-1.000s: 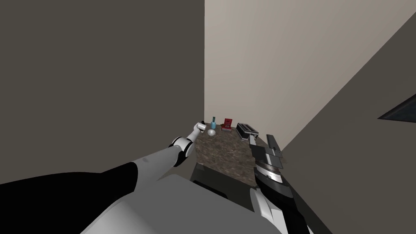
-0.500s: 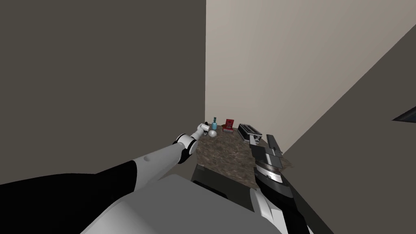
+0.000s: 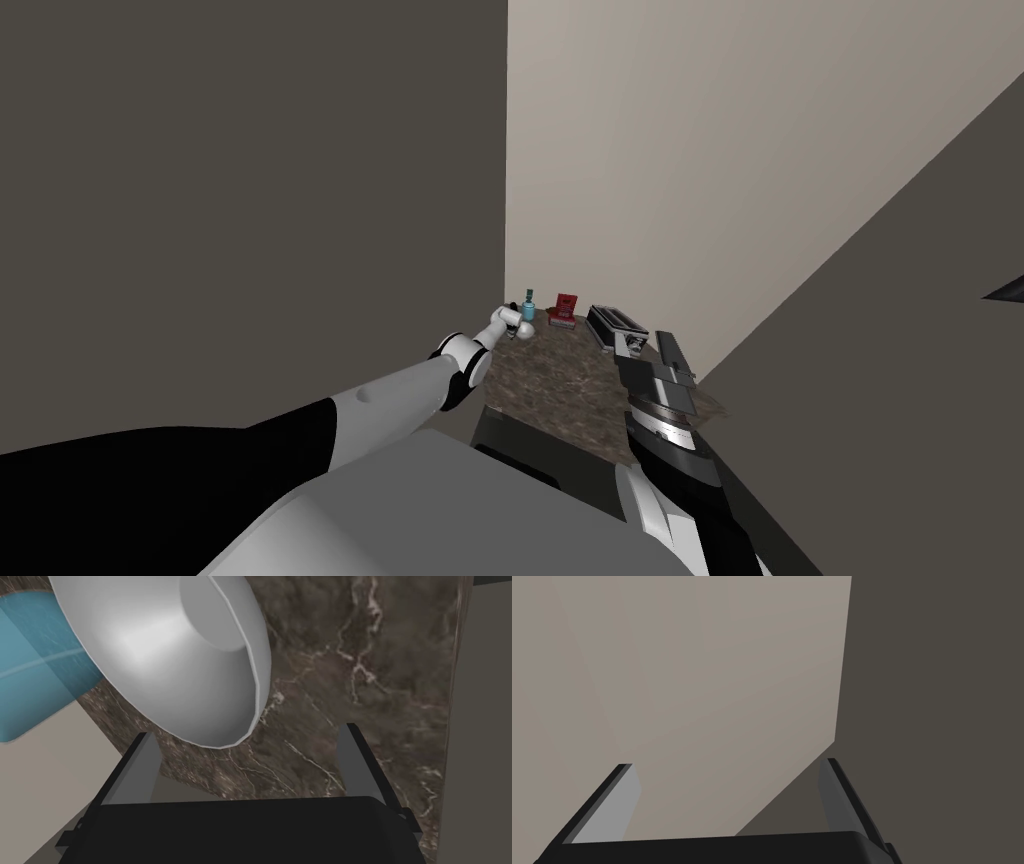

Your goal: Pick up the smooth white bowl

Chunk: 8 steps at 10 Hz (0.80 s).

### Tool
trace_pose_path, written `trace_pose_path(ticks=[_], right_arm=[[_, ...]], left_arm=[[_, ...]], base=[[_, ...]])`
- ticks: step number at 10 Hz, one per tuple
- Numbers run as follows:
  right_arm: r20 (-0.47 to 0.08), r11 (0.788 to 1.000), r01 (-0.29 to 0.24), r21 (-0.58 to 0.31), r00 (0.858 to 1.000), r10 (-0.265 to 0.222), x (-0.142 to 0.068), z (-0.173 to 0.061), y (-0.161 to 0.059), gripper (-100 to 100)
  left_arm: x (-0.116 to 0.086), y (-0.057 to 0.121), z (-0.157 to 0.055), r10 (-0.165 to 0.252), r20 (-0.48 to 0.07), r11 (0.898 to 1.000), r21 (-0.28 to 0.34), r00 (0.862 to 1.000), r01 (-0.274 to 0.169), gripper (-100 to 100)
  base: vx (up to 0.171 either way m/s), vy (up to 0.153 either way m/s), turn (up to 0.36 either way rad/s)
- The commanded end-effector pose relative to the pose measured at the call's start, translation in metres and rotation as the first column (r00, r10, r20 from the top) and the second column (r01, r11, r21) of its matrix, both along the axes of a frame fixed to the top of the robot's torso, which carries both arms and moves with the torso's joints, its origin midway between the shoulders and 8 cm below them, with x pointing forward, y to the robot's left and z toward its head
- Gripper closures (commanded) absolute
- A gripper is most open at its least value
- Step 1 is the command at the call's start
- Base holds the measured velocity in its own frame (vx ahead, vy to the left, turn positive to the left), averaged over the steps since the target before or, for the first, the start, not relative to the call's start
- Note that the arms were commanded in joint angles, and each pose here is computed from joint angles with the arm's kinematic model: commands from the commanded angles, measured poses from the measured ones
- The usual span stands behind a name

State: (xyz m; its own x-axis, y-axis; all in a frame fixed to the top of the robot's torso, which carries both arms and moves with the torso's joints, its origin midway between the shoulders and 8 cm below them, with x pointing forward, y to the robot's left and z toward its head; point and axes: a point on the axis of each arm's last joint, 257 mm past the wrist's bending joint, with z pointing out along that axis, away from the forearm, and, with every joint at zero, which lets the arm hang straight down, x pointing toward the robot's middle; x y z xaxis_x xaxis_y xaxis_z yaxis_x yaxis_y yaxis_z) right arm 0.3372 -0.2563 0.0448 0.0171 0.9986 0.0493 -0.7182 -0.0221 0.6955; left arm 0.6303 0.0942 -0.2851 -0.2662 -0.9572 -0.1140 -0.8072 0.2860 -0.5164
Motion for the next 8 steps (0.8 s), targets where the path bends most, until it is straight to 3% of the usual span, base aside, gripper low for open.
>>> trace_pose_path(ticks=[1, 2, 3, 4, 6, 8], right_arm=[[0.0, 1.0, 0.0, 0.0, 1.0, 0.0, 0.0, 0.0, 0.0, 0], [0.0, 1.0, 0.0, 0.0, 1.0, 0.0, 0.0, 0.0, 0.0, 0], [0.0, 1.0, 0.0, 0.0, 1.0, 0.0, 0.0, 0.0, 0.0, 0], [0.0, 1.0, 0.0, 0.0, 1.0, 0.0, 0.0, 0.0, 0.0, 0], [0.0, 1.0, 0.0, 0.0, 1.0, 0.0, 0.0, 0.0, 0.0, 0], [0.0, 1.0, 0.0, 0.0, 1.0, 0.0, 0.0, 0.0, 0.0, 0]], left_arm=[[-0.012, -0.02, -0.01, -0.027, -0.031, 1.0, -0.009, 0.999, 0.027, -100], [-0.006, -0.012, -0.006, -0.016, -0.015, 1.0, -0.006, 1.0, 0.016, -100], [-0.007, -0.014, -0.007, -0.018, -0.018, 1.0, -0.006, 1.0, 0.017, 0], [-0.004, 0.004, -0.01, 0.006, -0.018, 1.0, -0.007, 1.0, -0.006, -100], [0.001, 0.039, -0.015, 0.053, -0.019, 0.999, -0.008, 0.998, -0.053, -100], [0.001, 0.039, -0.015, 0.053, -0.019, 0.999, -0.008, 0.998, -0.053, -100]], base=[[0.047, 0.017, 0.0], [0.021, 0.005, -0.003], [0.0, 0.0, 0.0], [-0.012, -0.008, -0.218], [-0.041, -0.019, -0.253], [-0.021, -0.01, -0.011]])
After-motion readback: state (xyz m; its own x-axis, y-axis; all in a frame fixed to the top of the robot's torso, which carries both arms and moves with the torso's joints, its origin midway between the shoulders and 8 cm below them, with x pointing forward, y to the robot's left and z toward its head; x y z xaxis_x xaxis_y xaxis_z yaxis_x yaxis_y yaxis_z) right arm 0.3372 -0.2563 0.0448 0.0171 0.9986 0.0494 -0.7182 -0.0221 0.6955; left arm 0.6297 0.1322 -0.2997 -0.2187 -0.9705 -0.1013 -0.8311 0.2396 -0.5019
